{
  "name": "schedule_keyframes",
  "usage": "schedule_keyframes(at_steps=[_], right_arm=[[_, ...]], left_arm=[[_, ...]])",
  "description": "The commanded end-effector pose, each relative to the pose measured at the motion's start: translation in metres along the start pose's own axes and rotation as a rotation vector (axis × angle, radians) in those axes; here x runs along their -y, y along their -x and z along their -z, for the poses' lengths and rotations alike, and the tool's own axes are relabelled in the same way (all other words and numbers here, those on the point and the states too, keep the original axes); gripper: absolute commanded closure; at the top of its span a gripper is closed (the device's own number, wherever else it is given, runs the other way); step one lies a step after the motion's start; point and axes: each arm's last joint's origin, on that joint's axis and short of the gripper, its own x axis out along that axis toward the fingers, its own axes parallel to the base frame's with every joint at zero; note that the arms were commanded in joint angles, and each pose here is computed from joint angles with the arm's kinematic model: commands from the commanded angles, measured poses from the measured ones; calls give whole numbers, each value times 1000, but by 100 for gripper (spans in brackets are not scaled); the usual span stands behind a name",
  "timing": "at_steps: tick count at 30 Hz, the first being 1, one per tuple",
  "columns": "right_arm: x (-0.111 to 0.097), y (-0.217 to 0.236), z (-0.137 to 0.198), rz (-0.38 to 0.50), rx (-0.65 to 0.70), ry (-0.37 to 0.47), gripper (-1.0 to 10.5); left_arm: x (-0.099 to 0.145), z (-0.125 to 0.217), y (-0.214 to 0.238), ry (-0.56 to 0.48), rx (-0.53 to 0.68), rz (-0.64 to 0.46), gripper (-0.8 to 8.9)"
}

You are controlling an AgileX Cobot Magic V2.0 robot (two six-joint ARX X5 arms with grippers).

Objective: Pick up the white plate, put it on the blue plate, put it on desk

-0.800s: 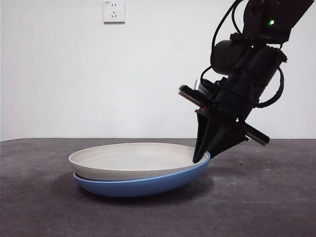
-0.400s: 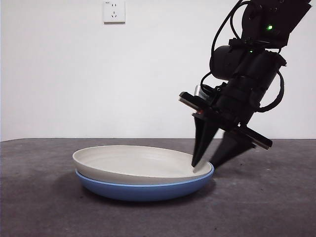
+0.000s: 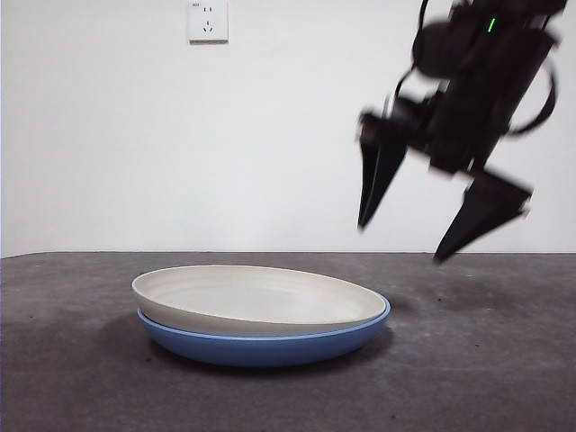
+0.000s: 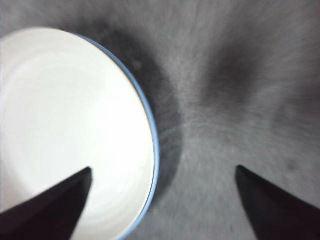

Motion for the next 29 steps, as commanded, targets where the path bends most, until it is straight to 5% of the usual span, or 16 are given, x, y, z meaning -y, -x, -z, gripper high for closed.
schedule_keyframes(at_steps=[1, 7, 15, 29], right_arm=[[-11, 29, 5, 12, 40, 70, 387], [-29, 105, 45, 86, 151, 139, 357], [-35, 194, 128, 58, 320, 189, 322], [-17, 250, 245, 26, 478, 302, 322]], left_arm=[[1, -3, 0, -11, 11, 4, 219], [1, -3, 0, -11, 12, 4, 219], [1, -4, 0, -14, 19, 5, 219], [1, -4, 0, -14, 19, 4, 219]])
